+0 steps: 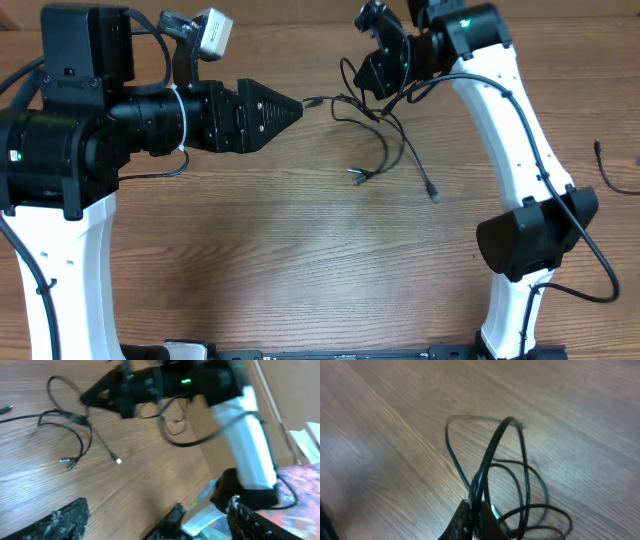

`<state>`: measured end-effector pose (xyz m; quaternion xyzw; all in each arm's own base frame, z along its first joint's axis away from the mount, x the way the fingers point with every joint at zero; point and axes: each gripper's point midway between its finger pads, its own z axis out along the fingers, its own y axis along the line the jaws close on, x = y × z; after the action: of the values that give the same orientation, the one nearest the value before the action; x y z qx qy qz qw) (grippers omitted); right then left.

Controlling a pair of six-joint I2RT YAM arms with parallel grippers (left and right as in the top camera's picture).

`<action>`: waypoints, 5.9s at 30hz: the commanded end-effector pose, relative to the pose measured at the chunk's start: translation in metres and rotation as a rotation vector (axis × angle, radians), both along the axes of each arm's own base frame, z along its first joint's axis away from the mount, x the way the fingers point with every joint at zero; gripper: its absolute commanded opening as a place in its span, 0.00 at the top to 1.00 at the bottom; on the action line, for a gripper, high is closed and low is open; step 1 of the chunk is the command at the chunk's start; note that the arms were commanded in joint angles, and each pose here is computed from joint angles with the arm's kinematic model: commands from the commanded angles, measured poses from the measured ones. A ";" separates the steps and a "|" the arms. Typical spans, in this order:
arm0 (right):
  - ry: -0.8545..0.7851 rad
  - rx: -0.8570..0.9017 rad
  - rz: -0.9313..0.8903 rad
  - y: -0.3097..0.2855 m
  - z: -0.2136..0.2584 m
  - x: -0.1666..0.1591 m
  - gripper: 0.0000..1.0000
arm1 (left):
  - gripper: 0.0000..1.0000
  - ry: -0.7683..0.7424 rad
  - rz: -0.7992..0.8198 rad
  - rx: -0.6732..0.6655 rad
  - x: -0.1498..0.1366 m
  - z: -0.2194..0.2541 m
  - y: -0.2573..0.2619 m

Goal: Untangle cables

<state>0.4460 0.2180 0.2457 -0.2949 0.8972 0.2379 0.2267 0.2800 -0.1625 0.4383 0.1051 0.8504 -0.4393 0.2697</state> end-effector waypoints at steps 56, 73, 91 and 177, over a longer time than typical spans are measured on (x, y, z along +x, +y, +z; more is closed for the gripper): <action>-0.064 0.104 0.038 -0.009 0.127 -0.092 0.00 | 0.01 0.201 0.003 0.115 0.044 -0.071 0.004; 0.238 -0.037 0.553 -0.008 -0.050 -0.144 0.00 | 0.00 0.046 0.011 0.114 0.022 -0.034 0.008; 0.209 -0.056 0.726 0.039 -0.160 -0.179 0.05 | 0.00 0.067 0.007 0.109 0.018 -0.036 0.008; -0.463 0.442 -0.162 0.062 0.259 -0.086 0.96 | 0.00 -0.098 0.200 0.446 0.064 -0.056 0.054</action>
<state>0.3952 0.2877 0.4507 -0.2200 0.8064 0.2835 0.4701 0.3436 -0.1036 0.3771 0.0528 0.9253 -0.2193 0.3049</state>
